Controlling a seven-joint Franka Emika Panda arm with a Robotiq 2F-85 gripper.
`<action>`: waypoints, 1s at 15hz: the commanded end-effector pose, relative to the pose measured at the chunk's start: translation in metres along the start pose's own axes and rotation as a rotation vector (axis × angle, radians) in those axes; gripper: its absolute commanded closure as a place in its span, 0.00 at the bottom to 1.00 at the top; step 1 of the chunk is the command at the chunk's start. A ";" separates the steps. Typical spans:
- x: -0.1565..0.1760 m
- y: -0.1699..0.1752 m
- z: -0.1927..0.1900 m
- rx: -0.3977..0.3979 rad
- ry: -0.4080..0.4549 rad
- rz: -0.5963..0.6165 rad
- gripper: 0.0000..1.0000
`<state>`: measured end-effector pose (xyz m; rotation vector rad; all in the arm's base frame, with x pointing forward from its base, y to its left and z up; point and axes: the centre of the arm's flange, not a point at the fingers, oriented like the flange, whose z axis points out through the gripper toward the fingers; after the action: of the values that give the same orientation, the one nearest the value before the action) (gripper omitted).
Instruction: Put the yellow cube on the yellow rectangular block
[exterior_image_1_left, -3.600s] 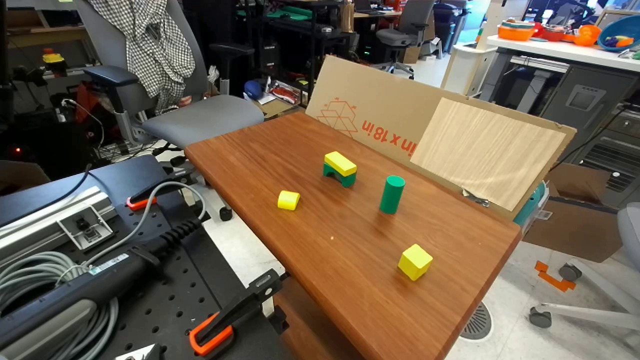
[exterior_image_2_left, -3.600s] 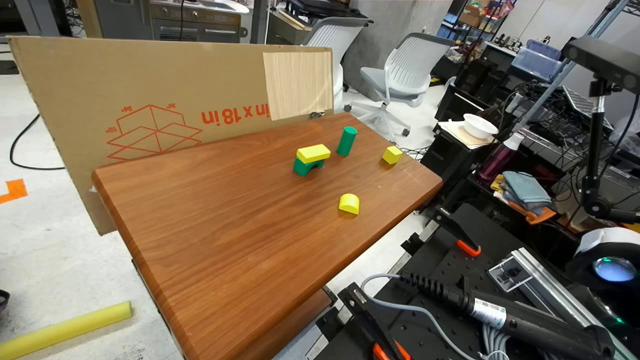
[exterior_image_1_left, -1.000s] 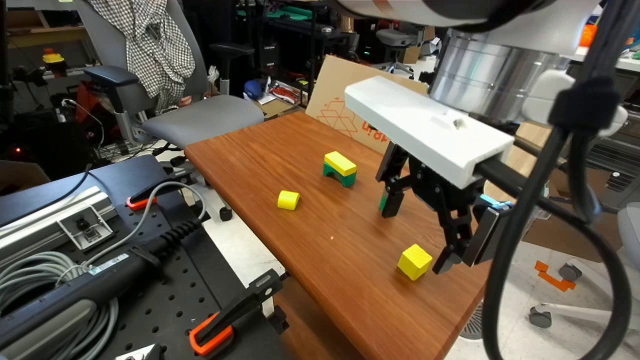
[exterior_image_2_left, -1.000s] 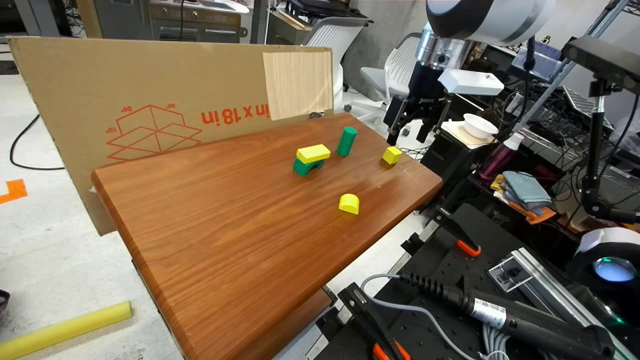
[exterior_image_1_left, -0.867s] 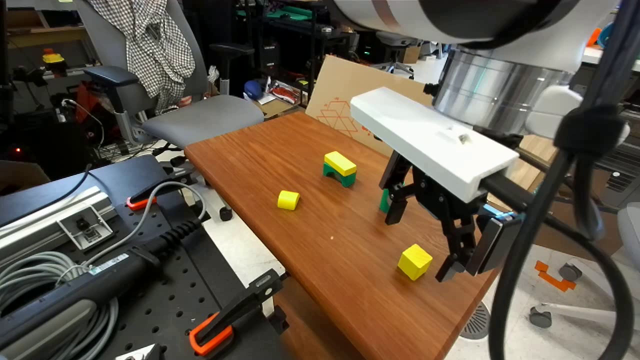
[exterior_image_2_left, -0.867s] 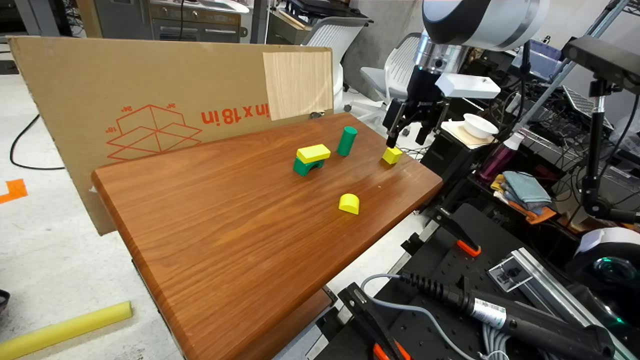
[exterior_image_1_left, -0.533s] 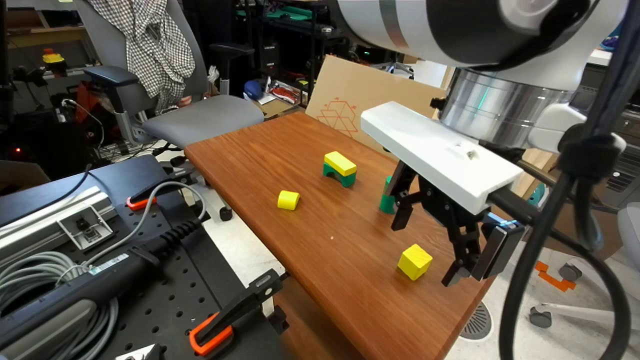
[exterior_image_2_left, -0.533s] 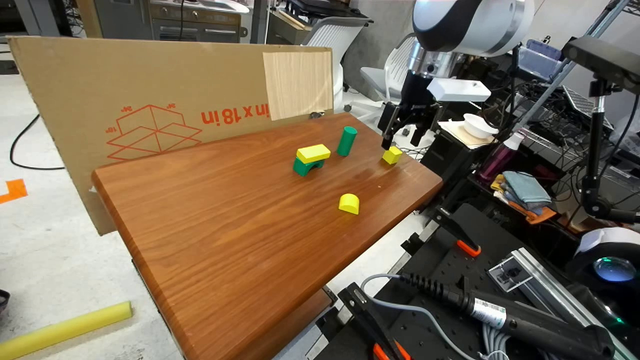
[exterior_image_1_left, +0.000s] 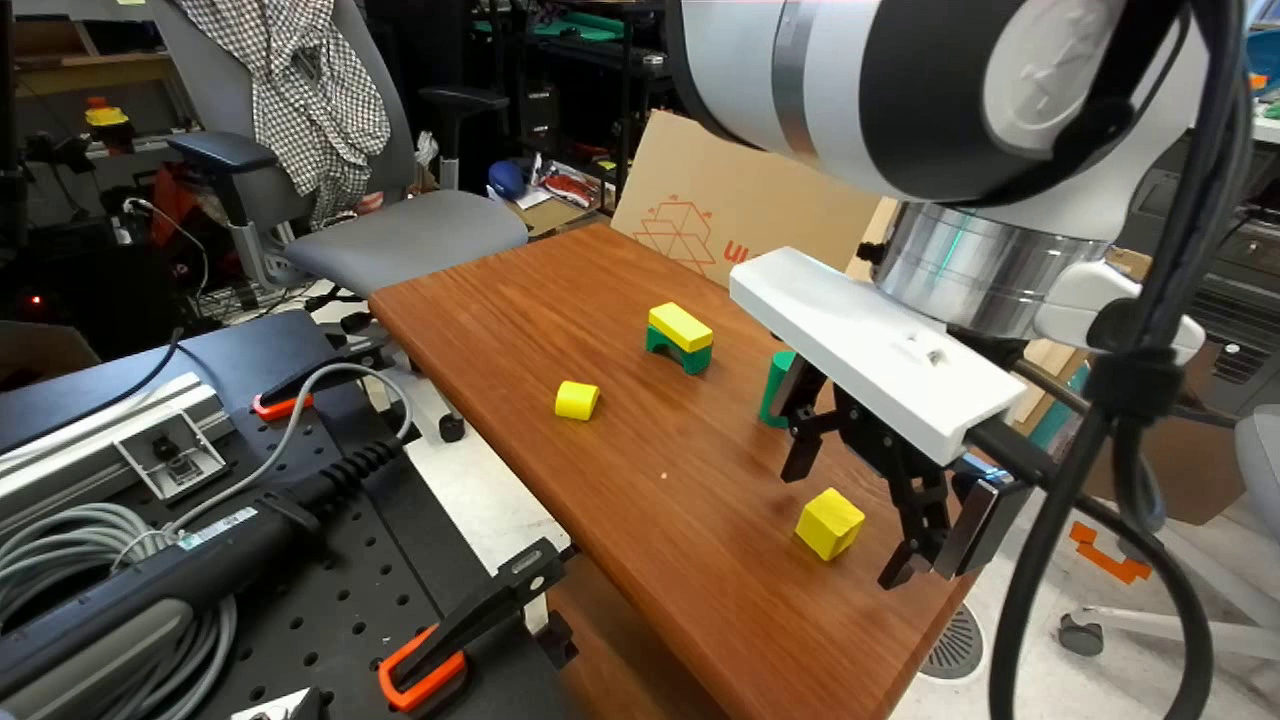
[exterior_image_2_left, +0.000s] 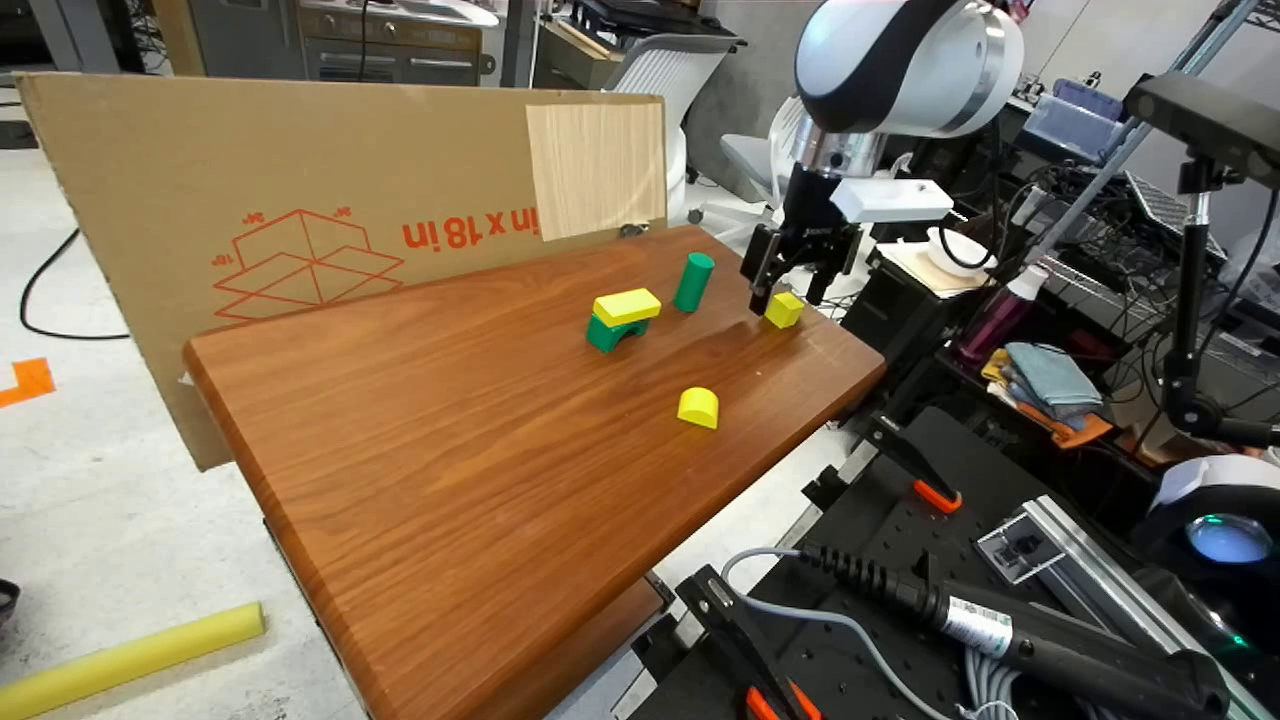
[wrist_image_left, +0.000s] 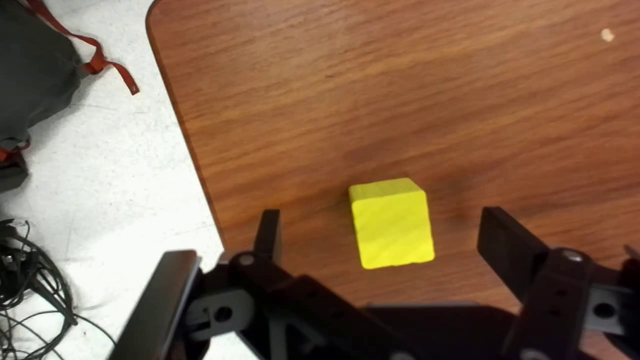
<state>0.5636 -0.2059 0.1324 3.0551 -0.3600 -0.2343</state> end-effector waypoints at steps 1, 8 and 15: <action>0.009 -0.005 0.010 -0.023 -0.026 -0.050 0.28; 0.008 -0.007 -0.011 -0.061 0.019 -0.087 0.81; -0.037 -0.040 -0.093 -0.022 0.129 -0.111 0.90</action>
<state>0.5787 -0.1888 0.1837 3.0332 -0.2179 -0.1081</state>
